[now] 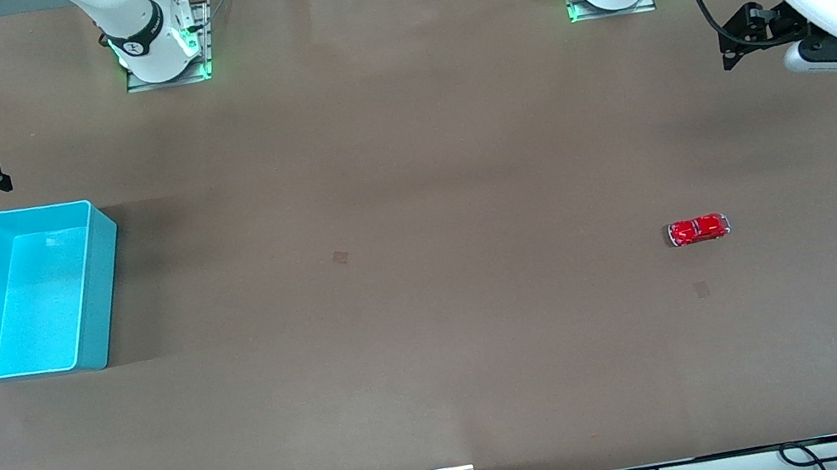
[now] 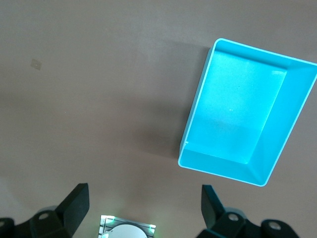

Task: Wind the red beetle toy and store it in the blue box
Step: 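Move the left gripper toward the red toy car, then lower the left gripper onto the red toy car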

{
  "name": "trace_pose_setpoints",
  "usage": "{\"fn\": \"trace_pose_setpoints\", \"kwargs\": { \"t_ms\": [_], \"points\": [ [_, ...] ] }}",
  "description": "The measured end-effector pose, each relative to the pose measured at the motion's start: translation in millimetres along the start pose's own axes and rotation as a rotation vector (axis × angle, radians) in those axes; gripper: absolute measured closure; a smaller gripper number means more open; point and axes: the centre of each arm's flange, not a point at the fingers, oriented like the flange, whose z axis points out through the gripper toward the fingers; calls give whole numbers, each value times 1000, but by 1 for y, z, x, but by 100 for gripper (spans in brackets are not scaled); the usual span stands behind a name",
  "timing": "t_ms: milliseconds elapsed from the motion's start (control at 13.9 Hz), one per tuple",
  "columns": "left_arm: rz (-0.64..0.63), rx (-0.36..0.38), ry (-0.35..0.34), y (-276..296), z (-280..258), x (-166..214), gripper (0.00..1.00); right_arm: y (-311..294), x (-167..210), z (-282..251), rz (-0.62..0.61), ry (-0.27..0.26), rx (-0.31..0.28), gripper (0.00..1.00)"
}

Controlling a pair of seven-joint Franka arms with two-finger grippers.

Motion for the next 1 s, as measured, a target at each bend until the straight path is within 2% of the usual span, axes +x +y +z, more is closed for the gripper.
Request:
{"fn": "trace_pose_setpoints", "kwargs": {
  "t_ms": [144,359,502,574,1005],
  "points": [
    [3,-4,-65,2,6,-6,0,0,0,0,0,0,0,0],
    [10,-18,-230,4,34,-11,0,2,7,13,-1,-27,5,0],
    [23,-25,-294,1,59,0,0,3,14,25,-1,-50,9,0],
    [68,-18,-309,-2,71,8,0,3,16,29,-1,-57,11,0],
    [640,23,-166,-33,131,75,0,3,16,41,-3,-116,24,0]
  ]
}}
